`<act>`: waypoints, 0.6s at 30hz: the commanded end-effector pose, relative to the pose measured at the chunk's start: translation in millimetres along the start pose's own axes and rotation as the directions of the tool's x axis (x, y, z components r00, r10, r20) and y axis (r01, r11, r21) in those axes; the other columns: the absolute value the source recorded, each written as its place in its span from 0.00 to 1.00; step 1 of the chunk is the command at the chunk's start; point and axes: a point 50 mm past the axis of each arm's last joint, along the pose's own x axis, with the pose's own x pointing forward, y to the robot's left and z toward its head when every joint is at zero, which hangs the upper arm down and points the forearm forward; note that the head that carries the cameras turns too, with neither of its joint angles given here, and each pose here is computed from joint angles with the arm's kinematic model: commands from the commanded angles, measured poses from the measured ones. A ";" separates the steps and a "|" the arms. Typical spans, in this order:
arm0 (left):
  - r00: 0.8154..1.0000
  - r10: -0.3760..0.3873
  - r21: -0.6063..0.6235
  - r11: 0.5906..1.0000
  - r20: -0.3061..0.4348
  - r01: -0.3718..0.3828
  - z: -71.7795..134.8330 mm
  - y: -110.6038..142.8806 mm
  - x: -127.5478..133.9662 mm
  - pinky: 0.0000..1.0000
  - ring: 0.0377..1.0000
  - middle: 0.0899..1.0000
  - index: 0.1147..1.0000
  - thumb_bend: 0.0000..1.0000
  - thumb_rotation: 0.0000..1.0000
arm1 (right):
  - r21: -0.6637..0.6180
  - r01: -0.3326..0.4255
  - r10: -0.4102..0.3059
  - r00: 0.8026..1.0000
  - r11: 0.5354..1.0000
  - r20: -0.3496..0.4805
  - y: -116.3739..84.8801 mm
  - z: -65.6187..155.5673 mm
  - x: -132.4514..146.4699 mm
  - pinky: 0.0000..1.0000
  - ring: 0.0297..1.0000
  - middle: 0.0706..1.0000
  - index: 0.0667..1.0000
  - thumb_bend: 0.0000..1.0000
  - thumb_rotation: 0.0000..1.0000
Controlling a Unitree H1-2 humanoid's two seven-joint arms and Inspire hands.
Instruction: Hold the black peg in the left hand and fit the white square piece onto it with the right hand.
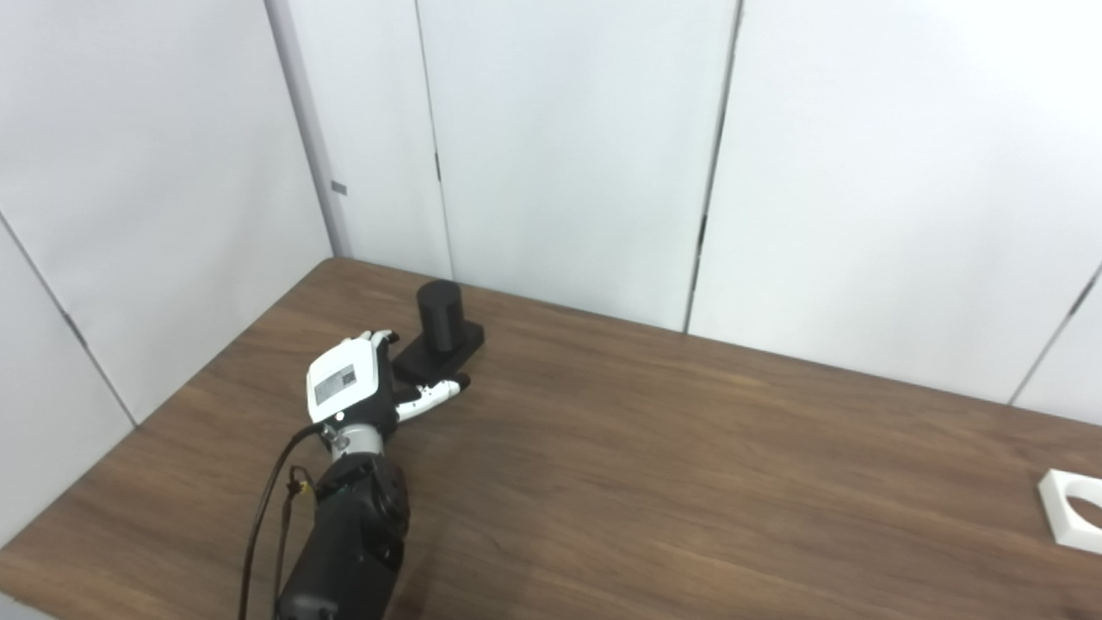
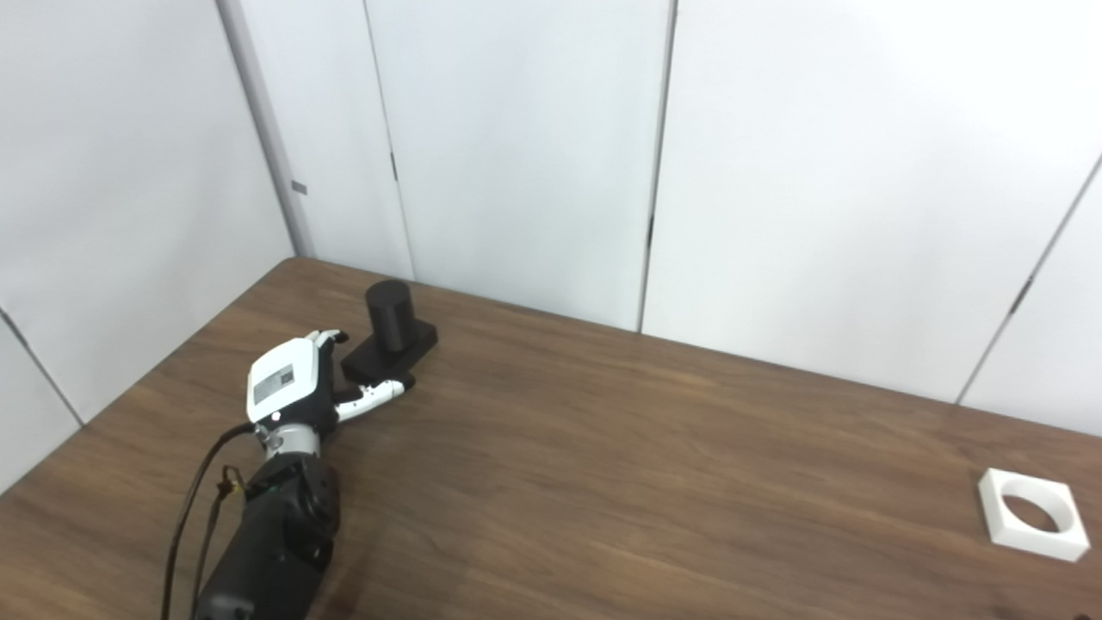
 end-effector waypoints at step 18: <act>0.998 0.055 0.054 0.997 0.005 -0.055 29.6 -0.9 53.6 0.92 0.92 0.88 0.79 0.95 0.71 | -0.015 -0.020 0.019 0.998 1.000 -0.057 0.0 -3.3 -9.0 0.92 0.91 0.86 0.87 0.86 1.00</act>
